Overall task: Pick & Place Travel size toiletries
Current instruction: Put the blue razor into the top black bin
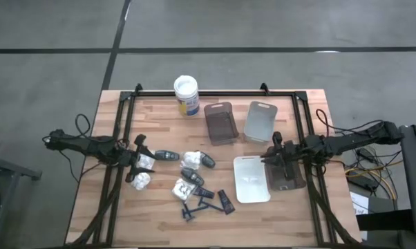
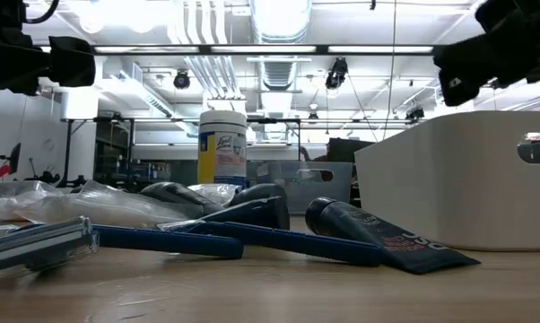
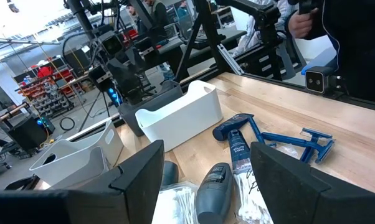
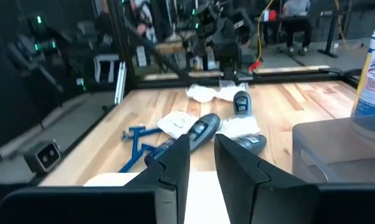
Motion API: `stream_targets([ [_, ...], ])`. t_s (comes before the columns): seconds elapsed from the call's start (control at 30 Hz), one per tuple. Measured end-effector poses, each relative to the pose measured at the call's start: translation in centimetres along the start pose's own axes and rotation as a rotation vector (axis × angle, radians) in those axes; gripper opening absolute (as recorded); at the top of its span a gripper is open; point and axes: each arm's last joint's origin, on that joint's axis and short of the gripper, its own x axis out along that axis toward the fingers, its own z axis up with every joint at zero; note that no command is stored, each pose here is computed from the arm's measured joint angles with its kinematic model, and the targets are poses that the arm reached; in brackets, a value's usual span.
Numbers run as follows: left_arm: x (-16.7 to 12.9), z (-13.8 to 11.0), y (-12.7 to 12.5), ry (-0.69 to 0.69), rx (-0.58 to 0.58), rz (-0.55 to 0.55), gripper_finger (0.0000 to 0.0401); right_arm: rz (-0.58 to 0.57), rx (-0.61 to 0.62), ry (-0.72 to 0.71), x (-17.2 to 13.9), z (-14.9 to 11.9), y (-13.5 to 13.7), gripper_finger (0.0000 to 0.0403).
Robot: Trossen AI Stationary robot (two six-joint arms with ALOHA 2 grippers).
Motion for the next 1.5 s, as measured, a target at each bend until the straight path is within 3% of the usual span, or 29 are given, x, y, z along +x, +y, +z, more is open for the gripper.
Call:
stream_targets([
  [0.23,0.0,0.0,0.0,0.0,0.0,0.0,0.0243,0.021,-0.05,0.122,2.4,2.2,0.9,0.0097],
  [0.73,0.0,0.0,0.0,0.0,0.0,0.0,0.0243,0.085,-0.126,0.235,8.7,5.5,3.5,0.0117],
  [1.1,0.0,0.0,0.0,-0.001,0.0,0.0,0.0243,0.108,-0.175,0.276,12.8,6.3,4.7,0.0139],
  [1.5,0.0,0.0,0.0,0.0,0.0,0.0,0.0243,0.187,-0.193,0.319,15.1,4.6,7.4,0.0166],
])
